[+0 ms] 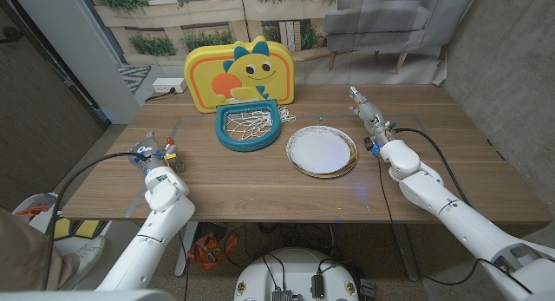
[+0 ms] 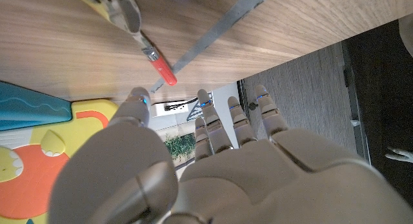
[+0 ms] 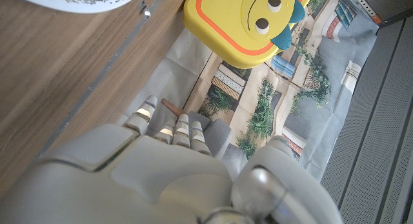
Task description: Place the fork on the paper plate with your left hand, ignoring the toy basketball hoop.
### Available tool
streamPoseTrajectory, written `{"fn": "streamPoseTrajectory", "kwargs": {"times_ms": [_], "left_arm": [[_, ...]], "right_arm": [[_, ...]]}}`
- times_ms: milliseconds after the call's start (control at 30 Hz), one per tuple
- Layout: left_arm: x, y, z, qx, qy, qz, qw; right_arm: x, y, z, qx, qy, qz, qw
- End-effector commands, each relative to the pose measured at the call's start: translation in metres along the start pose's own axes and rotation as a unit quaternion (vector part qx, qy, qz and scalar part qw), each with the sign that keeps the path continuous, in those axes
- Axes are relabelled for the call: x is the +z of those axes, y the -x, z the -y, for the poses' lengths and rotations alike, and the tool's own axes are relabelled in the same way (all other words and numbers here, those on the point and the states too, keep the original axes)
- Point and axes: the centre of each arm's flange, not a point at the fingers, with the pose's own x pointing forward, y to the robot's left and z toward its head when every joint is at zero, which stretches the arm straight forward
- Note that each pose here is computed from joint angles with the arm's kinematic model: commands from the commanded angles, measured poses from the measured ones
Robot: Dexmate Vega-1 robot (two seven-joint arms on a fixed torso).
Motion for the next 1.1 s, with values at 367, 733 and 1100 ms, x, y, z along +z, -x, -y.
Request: {"fn": "streamPoseTrajectory", "kwargs": {"times_ms": [367,733,1100], "left_arm": [[-0.0025,-0.0005,0.0072,-0.003,0.004,-0.009,1.0],[-0.0051,-0.005,0.0077,-0.003,-0.002,-0.01,1.0],[-0.0045,-0.005,0.0124,-0.004,-0.007,-0.013,1.0]], "right_arm": [[0.0043,-0.0023,0.0001,0.005,0.003,0.001,1.0],[0.0053,-0.0037,-0.0011,0.008,0.003,0.002,1.0],[0.0009,0.0006,-0.0004,0.002,0.0,-0.004,1.0]]}}
